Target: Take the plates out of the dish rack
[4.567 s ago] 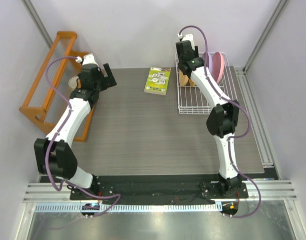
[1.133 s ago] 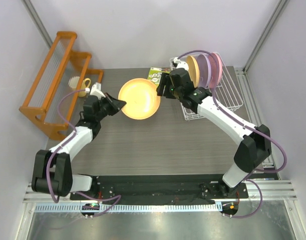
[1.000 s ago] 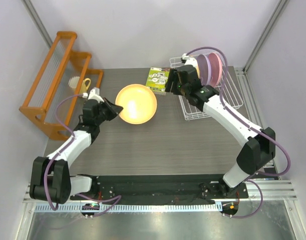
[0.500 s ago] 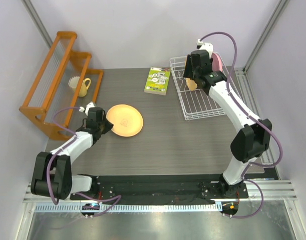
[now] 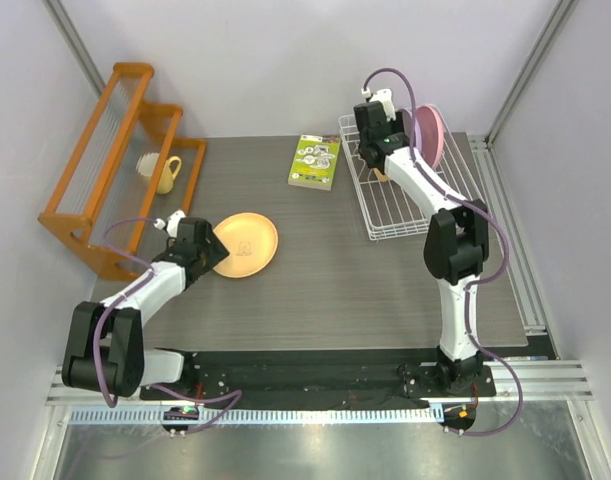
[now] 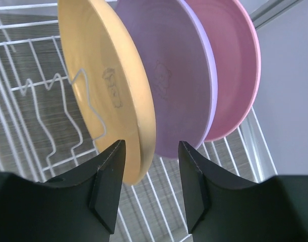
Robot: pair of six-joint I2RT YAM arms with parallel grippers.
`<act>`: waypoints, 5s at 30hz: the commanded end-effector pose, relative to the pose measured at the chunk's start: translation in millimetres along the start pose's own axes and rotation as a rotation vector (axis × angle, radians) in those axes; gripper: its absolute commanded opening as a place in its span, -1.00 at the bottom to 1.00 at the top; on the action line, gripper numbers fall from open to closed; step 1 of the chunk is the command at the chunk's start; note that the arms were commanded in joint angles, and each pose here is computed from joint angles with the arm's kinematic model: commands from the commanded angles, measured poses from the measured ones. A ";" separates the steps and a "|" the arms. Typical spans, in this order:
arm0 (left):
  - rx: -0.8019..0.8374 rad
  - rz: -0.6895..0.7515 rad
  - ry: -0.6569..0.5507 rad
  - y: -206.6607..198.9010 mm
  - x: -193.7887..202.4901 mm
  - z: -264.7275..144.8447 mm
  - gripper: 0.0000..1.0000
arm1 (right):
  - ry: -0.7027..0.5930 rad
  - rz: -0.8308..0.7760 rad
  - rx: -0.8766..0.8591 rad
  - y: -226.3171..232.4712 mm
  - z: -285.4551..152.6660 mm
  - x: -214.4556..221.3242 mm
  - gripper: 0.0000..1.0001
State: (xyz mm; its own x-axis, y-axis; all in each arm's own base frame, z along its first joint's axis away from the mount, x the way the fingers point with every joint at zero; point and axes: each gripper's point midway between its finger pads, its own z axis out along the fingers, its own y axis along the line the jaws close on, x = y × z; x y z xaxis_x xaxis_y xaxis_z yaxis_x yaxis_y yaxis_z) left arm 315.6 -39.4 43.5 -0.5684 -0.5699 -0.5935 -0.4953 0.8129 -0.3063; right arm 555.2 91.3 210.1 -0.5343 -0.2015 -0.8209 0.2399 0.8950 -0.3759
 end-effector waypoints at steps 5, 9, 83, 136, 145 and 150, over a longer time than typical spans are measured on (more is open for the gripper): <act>0.041 -0.027 -0.095 -15.4 -31.8 -19.2 0.42 | -0.088 -0.052 0.118 -13.9 9.0 -39.6 -0.36; 0.042 -0.023 -0.103 -17.1 -33.6 -20.6 0.48 | -0.093 -0.051 0.122 -15.1 6.2 -41.8 -0.80; 0.818 0.031 -0.089 -188.7 -49.8 -70.6 -0.50 | 0.070 0.567 -0.892 99.2 -224.9 20.2 -0.73; 0.177 0.046 -0.176 -64.9 -59.2 -45.0 0.58 | -0.086 0.181 -0.046 -59.3 -69.5 -5.0 0.32; 0.577 0.127 -0.218 -137.5 -83.2 -110.3 0.66 | -0.101 0.054 0.102 -68.8 -12.9 -15.8 0.30; 0.754 0.174 -0.193 -166.7 -81.3 -135.9 0.67 | -0.097 0.005 0.121 -62.6 13.0 -19.1 0.28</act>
State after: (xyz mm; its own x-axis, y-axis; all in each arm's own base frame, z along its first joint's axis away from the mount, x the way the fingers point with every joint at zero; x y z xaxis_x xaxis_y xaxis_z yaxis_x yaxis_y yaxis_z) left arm 354.3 -115.1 197.3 -0.4625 -0.4869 -0.7410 -0.0171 0.8405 -0.5416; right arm 538.8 41.2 207.3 -0.5287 -0.2023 -0.8243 0.2877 0.8710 -0.3983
